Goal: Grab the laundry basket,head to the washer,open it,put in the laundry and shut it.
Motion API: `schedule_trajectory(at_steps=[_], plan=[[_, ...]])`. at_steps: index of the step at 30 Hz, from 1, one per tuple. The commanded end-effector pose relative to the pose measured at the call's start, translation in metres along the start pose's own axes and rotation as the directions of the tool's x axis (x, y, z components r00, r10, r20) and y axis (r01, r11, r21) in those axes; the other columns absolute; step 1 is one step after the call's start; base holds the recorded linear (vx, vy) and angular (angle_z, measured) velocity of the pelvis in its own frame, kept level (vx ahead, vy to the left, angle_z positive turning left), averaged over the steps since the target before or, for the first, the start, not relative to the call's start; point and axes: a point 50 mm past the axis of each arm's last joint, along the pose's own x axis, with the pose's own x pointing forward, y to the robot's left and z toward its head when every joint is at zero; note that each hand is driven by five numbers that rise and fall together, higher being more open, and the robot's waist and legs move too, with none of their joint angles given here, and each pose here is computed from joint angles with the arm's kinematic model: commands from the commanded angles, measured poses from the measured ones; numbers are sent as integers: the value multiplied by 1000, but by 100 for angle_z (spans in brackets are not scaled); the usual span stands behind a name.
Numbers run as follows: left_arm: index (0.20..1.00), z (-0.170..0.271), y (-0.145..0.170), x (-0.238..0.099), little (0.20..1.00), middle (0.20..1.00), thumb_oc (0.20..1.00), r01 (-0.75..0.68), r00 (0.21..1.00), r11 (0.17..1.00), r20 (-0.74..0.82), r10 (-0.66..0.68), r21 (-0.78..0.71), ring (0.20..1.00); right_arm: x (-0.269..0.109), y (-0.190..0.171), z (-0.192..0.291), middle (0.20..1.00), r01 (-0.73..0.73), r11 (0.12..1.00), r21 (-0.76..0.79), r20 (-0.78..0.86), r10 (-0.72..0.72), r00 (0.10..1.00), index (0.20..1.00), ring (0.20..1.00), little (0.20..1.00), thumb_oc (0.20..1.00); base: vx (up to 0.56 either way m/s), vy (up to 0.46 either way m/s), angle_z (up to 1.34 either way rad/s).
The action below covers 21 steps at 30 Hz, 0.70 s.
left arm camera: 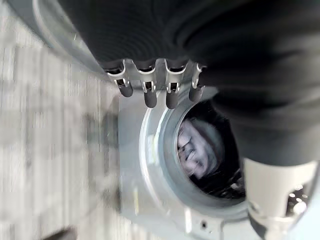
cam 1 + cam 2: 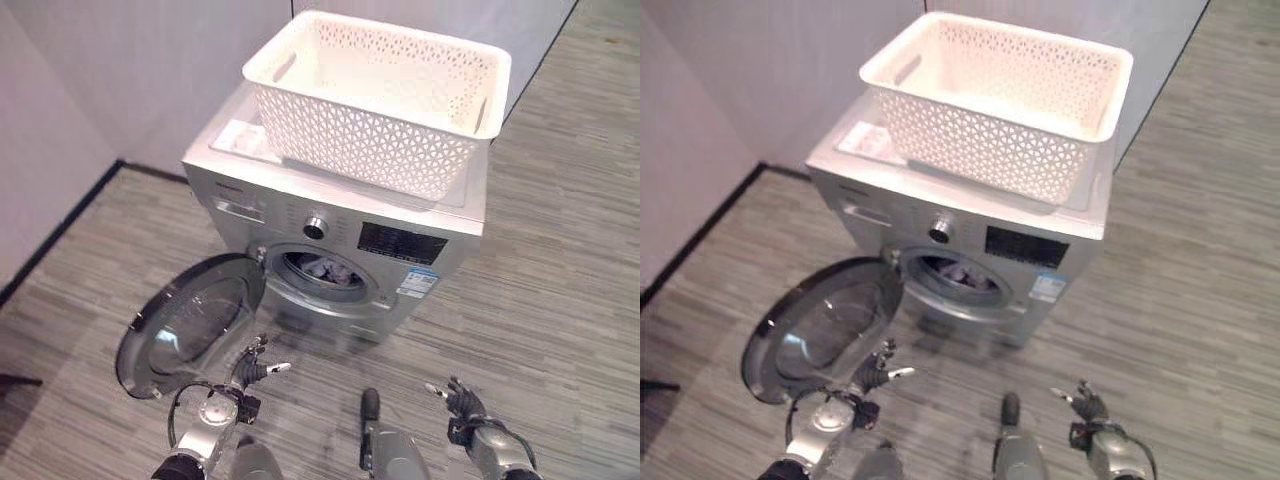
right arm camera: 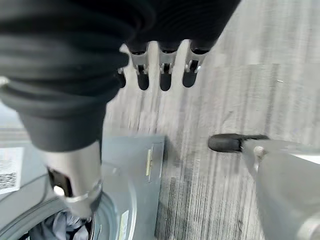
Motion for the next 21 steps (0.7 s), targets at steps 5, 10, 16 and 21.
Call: schedule_trajectory(at_steps=[5, 10, 16, 21], plan=[[1000, 21, 21, -1, 1000, 1000, 1000, -76, 991, 997, 105, 79, -33, 1000, -3, -5, -12, 1000, 15, 1000, -27, -45, -16, 999, 1000, 1000, 1000, 1000, -120, 320, 15], [1000, 43, 51, -3, 1000, 1000, 1000, -176, 962, 981, 196, 188, -77, 1000, 6, 18, 3, 1000, -30, 999, -28, -34, 29, 999, 1000, 1000, 1000, 1000, -288, 176, -42], [1000, 75, 86, -26, 1000, 1000, 1000, -198, 897, 970, 373, 238, -144, 1000, 0, 24, -19, 1000, -76, 997, -24, -88, 74, 993, 1000, 1000, 1000, 1000, -88, -35, -20], [1000, 88, 123, -34, 1000, 1000, 1000, -323, 815, 895, 390, 428, -308, 1000, -9, 14, -42, 1000, -87, 992, -86, -153, 73, 985, 1000, 1000, 1000, 1000, 15, -119, 16]])
